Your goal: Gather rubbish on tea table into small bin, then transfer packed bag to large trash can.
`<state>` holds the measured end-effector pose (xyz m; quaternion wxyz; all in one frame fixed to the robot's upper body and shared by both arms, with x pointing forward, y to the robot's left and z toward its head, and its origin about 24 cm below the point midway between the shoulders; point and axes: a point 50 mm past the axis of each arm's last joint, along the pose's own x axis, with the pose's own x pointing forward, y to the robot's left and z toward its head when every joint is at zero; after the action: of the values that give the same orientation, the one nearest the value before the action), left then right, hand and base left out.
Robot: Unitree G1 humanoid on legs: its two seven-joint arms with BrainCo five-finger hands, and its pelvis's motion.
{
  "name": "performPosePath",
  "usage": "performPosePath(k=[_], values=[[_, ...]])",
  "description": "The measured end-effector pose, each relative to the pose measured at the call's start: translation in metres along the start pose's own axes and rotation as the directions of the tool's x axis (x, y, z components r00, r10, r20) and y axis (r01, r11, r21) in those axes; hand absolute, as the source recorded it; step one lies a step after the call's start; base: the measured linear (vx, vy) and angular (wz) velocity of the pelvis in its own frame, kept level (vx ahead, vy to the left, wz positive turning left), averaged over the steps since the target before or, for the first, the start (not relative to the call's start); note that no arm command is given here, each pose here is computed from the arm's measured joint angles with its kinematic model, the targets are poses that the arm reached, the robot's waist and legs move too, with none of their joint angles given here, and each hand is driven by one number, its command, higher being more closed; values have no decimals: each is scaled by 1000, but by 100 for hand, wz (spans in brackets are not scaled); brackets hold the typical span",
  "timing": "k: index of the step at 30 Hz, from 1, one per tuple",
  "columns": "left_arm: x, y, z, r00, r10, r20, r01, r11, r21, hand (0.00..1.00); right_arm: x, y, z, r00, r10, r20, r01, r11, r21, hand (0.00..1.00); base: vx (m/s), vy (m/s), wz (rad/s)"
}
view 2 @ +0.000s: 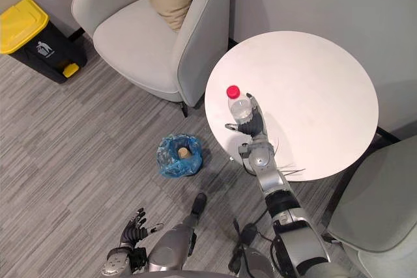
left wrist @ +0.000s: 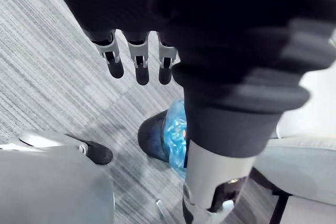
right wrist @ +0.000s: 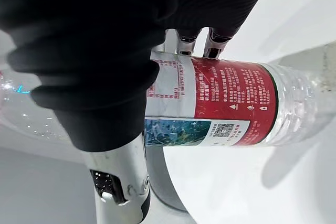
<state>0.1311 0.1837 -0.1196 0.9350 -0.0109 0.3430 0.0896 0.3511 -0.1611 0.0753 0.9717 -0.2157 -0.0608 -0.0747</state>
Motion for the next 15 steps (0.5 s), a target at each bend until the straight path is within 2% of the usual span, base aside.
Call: performPosePath(k=[5,15], values=[[0,-4,2,1000,-20,13,20,1000,-1,0,24,-22,21,996,-70,52,71,997,-28,100,-17,-16,8],[0,-4,4,1000,-16,21,16,999,-36,0,34,-35,36,989,-133,65,127,988,85,100,-18,-13,5]])
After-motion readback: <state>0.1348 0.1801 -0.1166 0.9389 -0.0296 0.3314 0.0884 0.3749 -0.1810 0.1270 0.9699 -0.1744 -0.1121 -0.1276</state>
